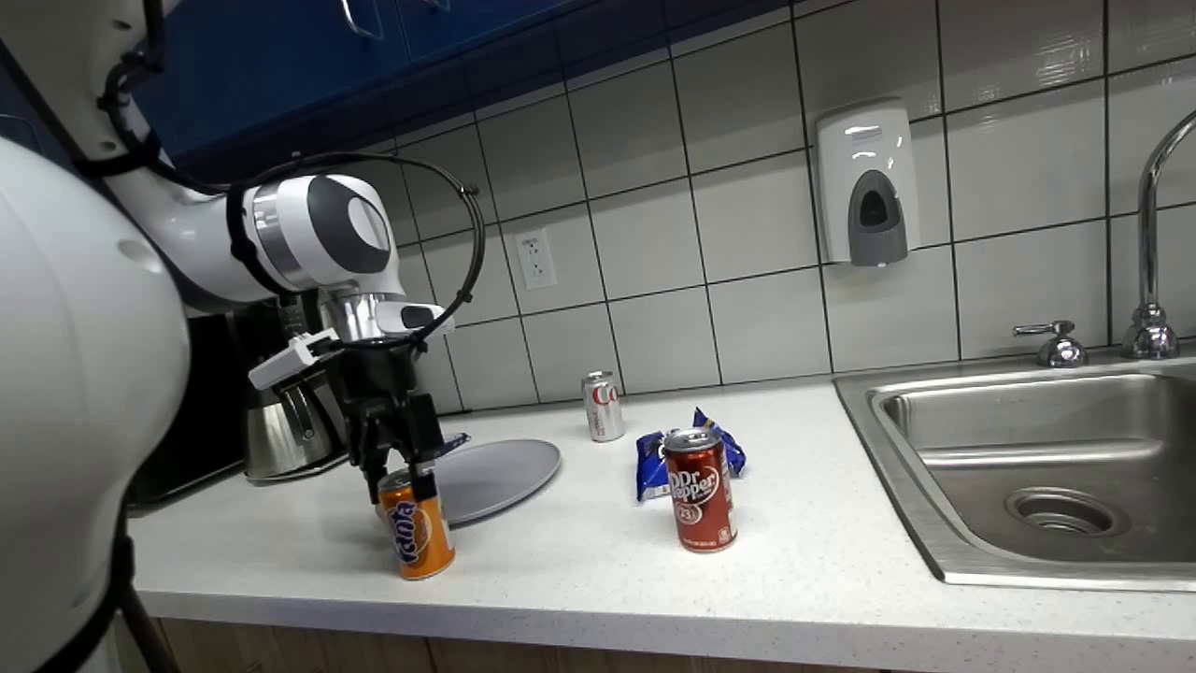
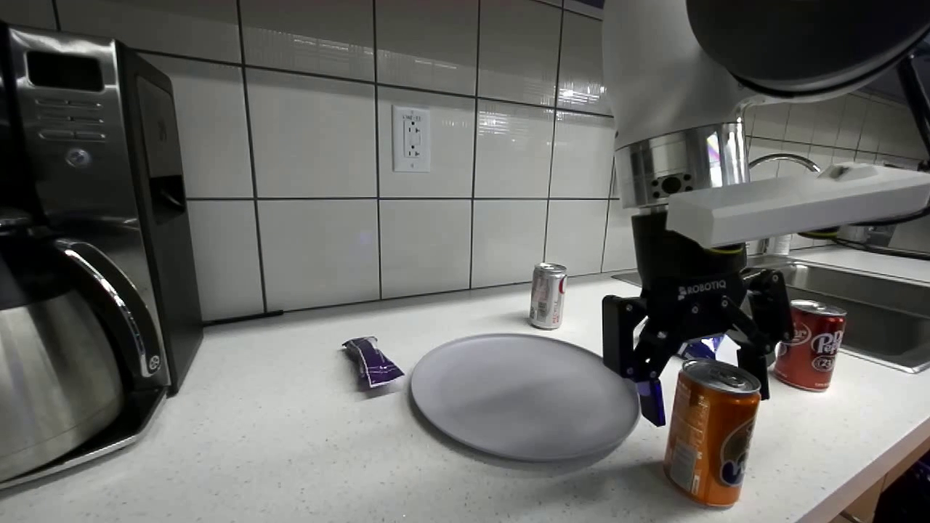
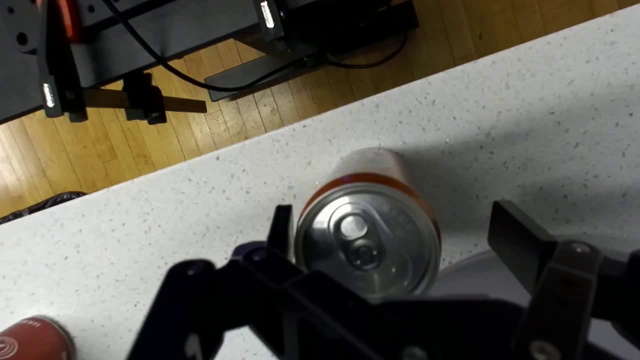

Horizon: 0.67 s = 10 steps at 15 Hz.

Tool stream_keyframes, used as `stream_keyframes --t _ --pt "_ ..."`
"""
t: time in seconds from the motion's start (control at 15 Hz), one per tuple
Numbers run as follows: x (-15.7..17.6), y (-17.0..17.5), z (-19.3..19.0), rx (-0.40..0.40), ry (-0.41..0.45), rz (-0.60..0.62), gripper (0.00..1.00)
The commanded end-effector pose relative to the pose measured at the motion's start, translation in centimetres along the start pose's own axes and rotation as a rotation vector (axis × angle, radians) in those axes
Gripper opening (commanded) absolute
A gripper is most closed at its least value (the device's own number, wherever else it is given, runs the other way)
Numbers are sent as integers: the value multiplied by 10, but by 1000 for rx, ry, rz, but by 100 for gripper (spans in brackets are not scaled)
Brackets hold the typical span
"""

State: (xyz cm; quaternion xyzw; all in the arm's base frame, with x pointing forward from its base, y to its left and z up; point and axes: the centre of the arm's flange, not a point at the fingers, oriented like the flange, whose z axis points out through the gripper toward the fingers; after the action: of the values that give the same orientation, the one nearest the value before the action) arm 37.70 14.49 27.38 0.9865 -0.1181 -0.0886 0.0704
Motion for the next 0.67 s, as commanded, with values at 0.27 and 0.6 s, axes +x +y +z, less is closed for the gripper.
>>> stream_keyframes --t 0.27,0.6 --pt "-13 10 -6 22 30 42 42" --pt "-15 5 -16 24 45 30 39"
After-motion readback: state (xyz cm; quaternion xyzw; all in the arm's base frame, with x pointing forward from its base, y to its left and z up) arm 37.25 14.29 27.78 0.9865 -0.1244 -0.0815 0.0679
